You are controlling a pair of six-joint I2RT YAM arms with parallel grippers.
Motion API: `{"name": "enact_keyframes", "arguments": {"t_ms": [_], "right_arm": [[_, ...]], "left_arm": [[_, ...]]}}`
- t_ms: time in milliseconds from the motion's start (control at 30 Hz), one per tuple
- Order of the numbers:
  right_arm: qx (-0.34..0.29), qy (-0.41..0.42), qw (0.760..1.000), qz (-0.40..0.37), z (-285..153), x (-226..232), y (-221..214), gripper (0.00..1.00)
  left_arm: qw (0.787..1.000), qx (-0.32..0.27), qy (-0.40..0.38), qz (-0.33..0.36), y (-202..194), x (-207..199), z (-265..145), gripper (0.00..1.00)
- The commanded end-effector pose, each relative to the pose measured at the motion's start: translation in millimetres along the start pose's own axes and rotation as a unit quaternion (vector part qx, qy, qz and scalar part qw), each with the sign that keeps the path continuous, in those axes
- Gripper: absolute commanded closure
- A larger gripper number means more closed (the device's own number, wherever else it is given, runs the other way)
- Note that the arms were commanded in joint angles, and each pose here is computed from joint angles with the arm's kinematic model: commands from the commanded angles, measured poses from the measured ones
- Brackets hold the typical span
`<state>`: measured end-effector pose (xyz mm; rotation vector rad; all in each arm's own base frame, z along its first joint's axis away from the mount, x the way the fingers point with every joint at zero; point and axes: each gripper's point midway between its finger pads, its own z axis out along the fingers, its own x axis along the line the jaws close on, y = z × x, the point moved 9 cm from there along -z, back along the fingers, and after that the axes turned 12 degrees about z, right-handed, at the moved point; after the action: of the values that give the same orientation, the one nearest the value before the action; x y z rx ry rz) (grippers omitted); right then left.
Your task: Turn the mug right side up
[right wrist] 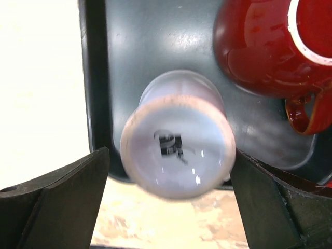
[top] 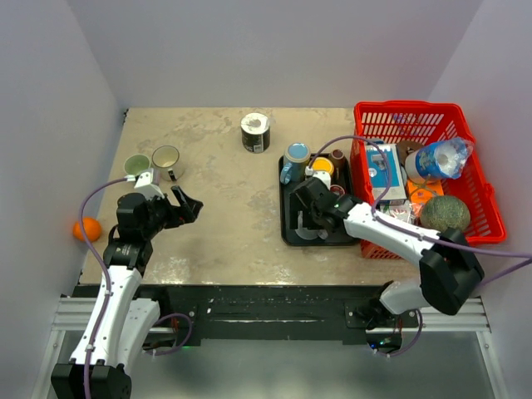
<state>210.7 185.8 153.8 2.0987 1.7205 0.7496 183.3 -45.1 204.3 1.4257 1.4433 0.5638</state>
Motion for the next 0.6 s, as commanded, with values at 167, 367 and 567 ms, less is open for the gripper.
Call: {"name": "enact_keyframes", "arguments": {"t_ms": [167, 367, 567], "right_arm": [[0.045, 0.034, 0.994, -0.098, -2, -11, -15, 0.01], [0.042, 0.050, 0.992, -0.105, 7, -4, -14, 0.01], [0.042, 0.062, 0.993, -0.095, 8, -3, -16, 0.11]], "left_arm": [[1.000, -0.017, -0.006, 0.014, 6, -1, -1, 0.07], [1.000, -0.015, -0.006, 0.014, 6, 0, 0, 0.07], [1.000, -0.013, -0.006, 0.014, 5, 0, 0, 0.07]]}}
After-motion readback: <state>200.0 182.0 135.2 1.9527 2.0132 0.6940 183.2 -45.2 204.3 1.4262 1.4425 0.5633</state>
